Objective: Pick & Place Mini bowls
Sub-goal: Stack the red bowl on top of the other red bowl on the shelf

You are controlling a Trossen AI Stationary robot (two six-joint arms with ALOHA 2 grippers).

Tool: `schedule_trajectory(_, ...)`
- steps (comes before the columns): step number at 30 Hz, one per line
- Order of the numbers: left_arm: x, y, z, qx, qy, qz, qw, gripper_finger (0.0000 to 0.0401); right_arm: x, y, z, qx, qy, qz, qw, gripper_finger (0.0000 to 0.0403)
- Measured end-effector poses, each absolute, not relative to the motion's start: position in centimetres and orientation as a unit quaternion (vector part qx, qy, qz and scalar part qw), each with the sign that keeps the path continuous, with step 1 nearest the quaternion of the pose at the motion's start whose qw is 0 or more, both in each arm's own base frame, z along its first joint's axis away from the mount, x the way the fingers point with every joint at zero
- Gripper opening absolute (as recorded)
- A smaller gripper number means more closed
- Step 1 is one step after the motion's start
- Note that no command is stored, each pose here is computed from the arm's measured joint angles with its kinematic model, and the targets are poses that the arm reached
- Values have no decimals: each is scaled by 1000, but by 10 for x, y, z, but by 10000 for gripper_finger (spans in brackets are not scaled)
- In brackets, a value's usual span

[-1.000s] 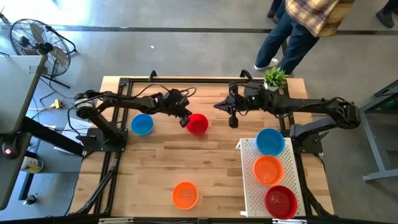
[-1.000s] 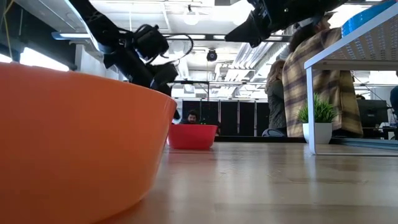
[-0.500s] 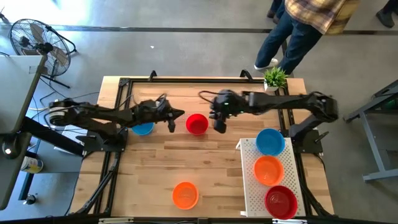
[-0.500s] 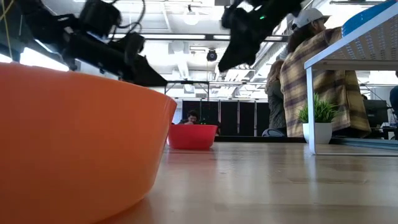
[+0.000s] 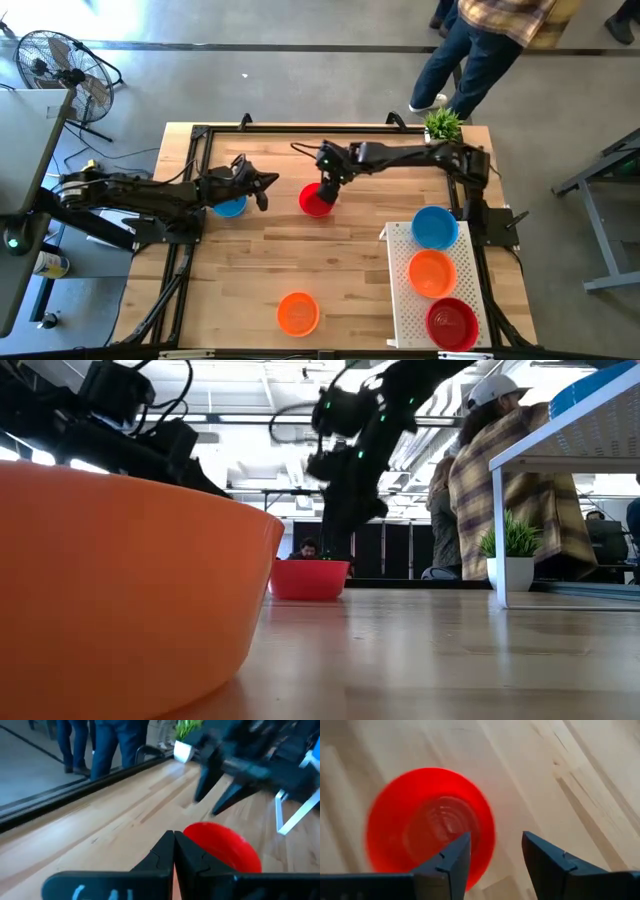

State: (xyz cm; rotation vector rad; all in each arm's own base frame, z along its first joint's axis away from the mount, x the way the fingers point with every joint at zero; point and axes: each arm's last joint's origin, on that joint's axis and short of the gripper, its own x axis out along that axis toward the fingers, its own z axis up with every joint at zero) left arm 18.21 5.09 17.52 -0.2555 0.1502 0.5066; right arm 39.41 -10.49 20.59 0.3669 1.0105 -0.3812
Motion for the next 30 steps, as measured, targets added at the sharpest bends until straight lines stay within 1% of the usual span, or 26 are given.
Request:
schedule_trajectory(4,181,51,177,-124,68,249,958,1,398,-118,188,188,487,-183,833,157)
schedule_trajectory(11,181,51,176,-123,69,250,958,1,406,-120,165,213,494,-151,830,128)
schedule_trajectory(14,181,51,176,-123,70,250,958,1,407,-120,155,216,505,-148,822,108)
schedule_trajectory(17,181,51,176,-123,70,250,958,1,409,-121,148,216,511,-141,820,76)
schedule_trajectory(21,181,51,176,-124,69,249,958,1,410,-120,150,210,504,-130,828,17)
schedule_trajectory(22,181,51,176,-124,69,249,958,1,410,-120,151,208,504,-126,829,9)
schedule_trajectory(26,181,51,176,-124,69,249,958,1,408,-118,162,223,509,-102,825,11)
schedule_trajectory(30,181,51,176,-124,72,249,958,1,402,-114,191,229,513,-82,823,4)
